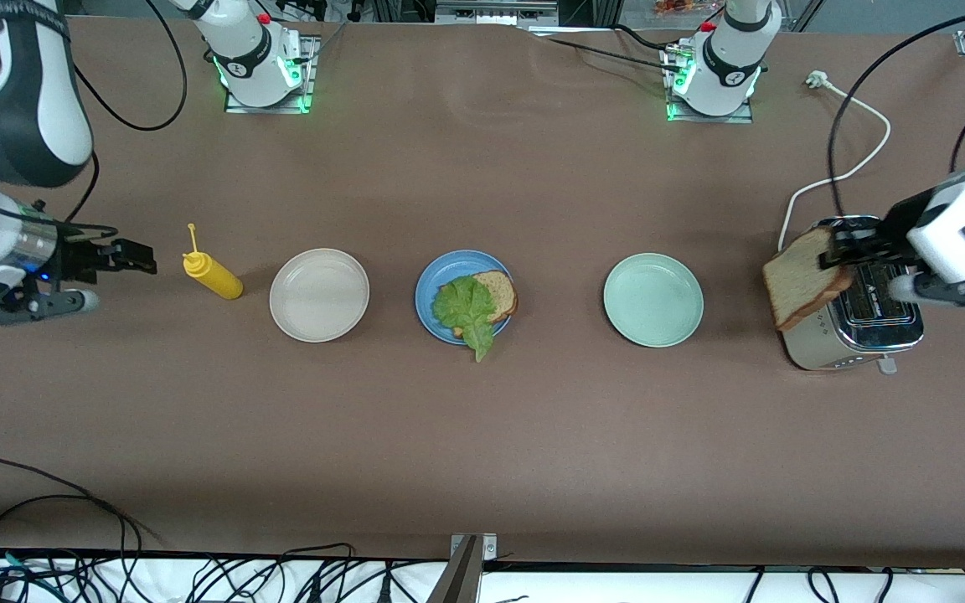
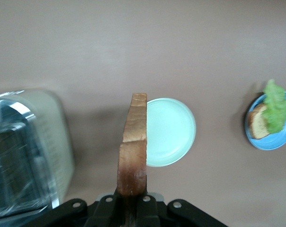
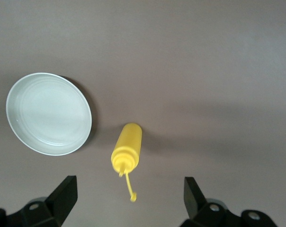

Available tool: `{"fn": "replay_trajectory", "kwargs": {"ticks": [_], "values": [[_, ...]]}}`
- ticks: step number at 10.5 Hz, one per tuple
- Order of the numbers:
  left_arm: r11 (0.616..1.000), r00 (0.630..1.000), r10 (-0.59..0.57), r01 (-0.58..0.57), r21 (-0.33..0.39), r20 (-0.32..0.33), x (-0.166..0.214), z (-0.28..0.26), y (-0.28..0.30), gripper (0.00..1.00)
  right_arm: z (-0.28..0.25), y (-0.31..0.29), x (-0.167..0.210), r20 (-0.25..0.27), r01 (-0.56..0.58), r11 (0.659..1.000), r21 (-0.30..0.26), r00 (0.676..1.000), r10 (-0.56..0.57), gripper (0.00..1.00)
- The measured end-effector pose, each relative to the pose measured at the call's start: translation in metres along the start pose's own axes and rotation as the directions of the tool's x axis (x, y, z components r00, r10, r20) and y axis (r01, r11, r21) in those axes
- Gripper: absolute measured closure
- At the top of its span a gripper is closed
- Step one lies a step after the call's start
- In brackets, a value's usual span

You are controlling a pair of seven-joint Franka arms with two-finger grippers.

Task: Make sandwich in blue plate with both arms
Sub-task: 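Carry the toast slice over the blue plate with the left gripper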

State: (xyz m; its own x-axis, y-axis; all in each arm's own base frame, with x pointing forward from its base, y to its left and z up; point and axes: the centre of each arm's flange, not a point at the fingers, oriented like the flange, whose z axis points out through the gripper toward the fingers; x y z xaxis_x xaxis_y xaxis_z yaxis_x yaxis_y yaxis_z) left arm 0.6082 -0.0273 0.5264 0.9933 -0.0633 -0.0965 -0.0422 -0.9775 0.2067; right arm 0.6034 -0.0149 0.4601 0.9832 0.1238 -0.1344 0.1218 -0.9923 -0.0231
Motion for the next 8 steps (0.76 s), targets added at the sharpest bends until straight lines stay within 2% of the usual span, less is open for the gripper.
{"fn": "replay_trajectory", "kwargs": {"ticks": [2,4,6,8], "values": [[0.996,1.000,-0.021,0.020,-0.090,-0.009,0.016,0.031,0.045,0.90,-0.040,-0.001,-0.028,-0.001,-0.076,0.997,-0.017,0.997,0.076,0.00],[0.988,0.999,-0.046,0.046,-0.149,0.003,0.024,0.061,0.089,0.90,-0.078,0.005,-0.056,-0.033,-0.101,0.995,-0.013,0.994,0.101,0.00],[0.978,0.999,-0.041,0.044,-0.205,0.019,0.029,0.094,0.139,0.90,-0.093,0.019,-0.074,-0.029,-0.130,0.991,-0.003,0.991,0.130,0.00],[0.965,0.999,-0.024,0.033,-0.261,0.040,0.031,0.132,0.187,0.90,-0.094,0.026,-0.076,-0.031,-0.147,0.989,0.000,0.989,0.147,0.00]]}}
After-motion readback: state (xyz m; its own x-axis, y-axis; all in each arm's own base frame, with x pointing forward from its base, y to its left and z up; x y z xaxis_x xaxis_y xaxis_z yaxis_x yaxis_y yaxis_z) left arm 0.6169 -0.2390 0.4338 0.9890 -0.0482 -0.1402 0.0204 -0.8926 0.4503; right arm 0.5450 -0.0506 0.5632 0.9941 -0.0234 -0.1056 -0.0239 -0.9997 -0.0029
